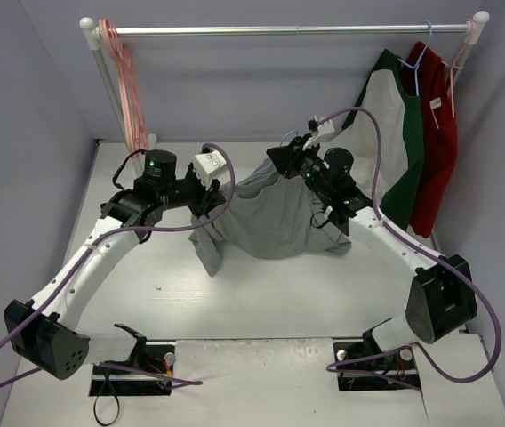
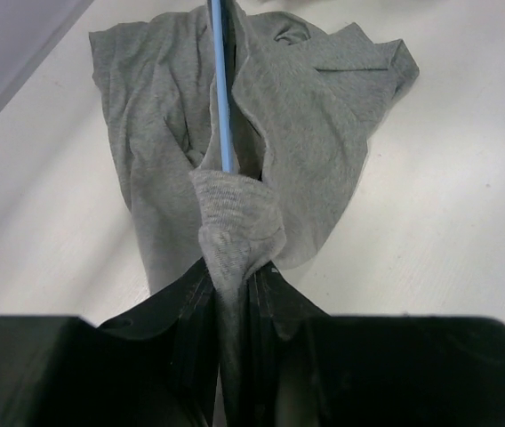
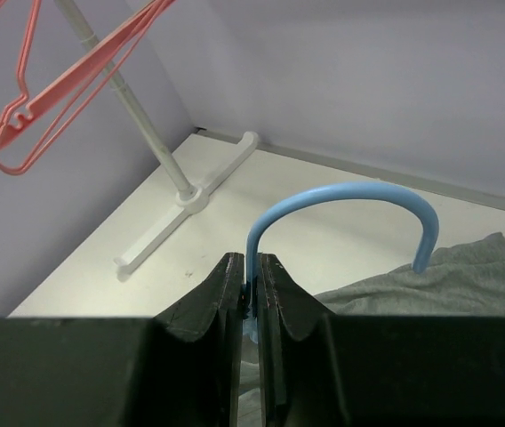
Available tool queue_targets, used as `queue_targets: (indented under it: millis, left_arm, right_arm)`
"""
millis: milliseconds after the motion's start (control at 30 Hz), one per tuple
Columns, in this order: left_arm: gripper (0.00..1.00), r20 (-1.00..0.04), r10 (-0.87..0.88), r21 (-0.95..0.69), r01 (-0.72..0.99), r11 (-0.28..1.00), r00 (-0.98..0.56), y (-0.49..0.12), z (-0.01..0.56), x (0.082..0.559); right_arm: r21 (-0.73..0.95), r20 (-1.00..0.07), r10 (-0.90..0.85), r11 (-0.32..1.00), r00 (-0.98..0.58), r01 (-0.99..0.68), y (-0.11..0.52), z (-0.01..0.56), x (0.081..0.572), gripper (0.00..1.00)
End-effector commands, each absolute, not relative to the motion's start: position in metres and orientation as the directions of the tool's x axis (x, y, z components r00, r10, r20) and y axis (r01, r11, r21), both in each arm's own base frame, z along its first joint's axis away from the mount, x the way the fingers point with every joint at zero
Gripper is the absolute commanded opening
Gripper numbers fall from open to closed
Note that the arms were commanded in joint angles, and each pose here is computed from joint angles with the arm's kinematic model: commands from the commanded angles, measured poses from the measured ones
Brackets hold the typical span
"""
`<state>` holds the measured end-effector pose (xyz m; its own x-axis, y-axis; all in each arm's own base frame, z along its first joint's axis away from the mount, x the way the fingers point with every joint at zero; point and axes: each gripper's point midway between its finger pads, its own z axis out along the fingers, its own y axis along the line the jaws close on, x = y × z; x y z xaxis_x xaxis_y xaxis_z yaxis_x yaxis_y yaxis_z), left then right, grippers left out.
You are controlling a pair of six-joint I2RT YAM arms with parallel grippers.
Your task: Place the t-shirt on the hanger
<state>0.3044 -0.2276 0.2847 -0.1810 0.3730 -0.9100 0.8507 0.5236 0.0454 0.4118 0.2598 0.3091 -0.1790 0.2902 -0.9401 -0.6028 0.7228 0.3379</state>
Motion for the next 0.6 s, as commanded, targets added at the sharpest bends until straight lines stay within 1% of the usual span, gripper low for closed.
queue_targets:
  millis: [0,133,400,533,567]
  left_arm:
    - [0.17,-0.947,0.319,0.137,0.850,0.508,-0.038,-0.240,0.332,0.312]
    - [0.21,-0.939,0.340,0.144,0.848,0.510,-0.045,-0.240,0.327,0.313]
    - [0.24,-0.913,0.398,0.134,0.853,0.505,-0.092,-0.241,0.304,0.313]
    - [0.24,-0.902,0.420,0.145,0.848,0.511,-0.099,-0.240,0.298,0.315]
    - [0.18,-0.903,0.419,0.148,0.846,0.512,-0.095,-0.240,0.300,0.316]
  right_arm:
    - [0.264,-0.942,0.335,0.676,-0.032,-0.688,0.270,0.378,0.390,0.00]
    - [0.253,-0.943,0.331,0.682,-0.018,-0.686,0.269,0.385,0.387,0.00]
    - [0.227,-0.946,0.324,0.693,0.014,-0.684,0.265,0.400,0.385,0.00]
    - [0.203,-0.953,0.302,0.701,0.027,-0.684,0.265,0.406,0.385,0.00]
    - [0.197,-0.954,0.298,0.696,0.028,-0.690,0.266,0.408,0.384,0.00]
